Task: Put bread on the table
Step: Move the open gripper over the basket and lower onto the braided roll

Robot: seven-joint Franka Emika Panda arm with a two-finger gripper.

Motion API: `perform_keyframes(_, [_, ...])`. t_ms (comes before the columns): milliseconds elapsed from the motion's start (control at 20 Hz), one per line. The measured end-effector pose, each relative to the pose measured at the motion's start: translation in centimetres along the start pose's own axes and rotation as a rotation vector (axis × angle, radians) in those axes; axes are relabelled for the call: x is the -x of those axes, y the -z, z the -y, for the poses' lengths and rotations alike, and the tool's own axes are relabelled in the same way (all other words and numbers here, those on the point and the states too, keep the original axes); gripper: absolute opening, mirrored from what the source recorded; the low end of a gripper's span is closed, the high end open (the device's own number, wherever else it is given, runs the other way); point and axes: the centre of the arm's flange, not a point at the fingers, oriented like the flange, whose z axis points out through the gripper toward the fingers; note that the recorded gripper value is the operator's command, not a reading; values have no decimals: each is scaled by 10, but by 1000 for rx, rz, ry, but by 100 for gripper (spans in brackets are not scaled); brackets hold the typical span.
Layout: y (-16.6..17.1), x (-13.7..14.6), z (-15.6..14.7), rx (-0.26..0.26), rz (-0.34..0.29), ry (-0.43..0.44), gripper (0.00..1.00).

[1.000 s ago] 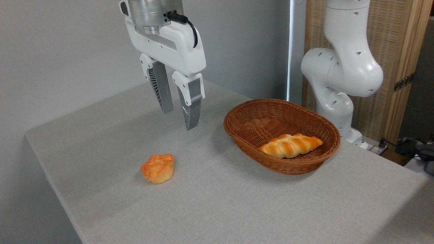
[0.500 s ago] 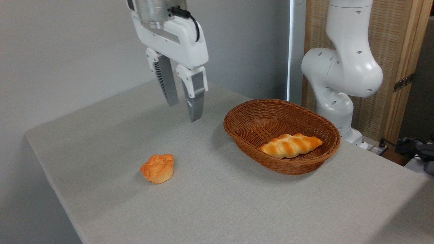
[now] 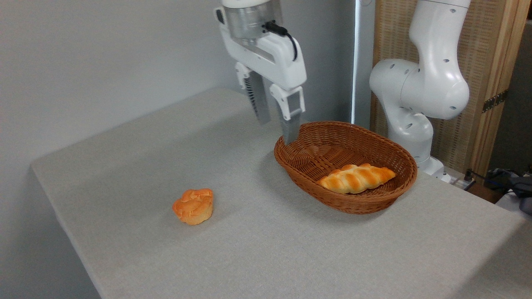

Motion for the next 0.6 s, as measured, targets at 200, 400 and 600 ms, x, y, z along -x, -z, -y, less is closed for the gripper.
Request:
perform_keyframes(200, [-22,36,-16,36,-3,-164,100])
perform_keyframes(400, [-56,63,-33,61,54,-268,100])
perform_keyframes(600, [-85,71,-49,64,143,-308,100])
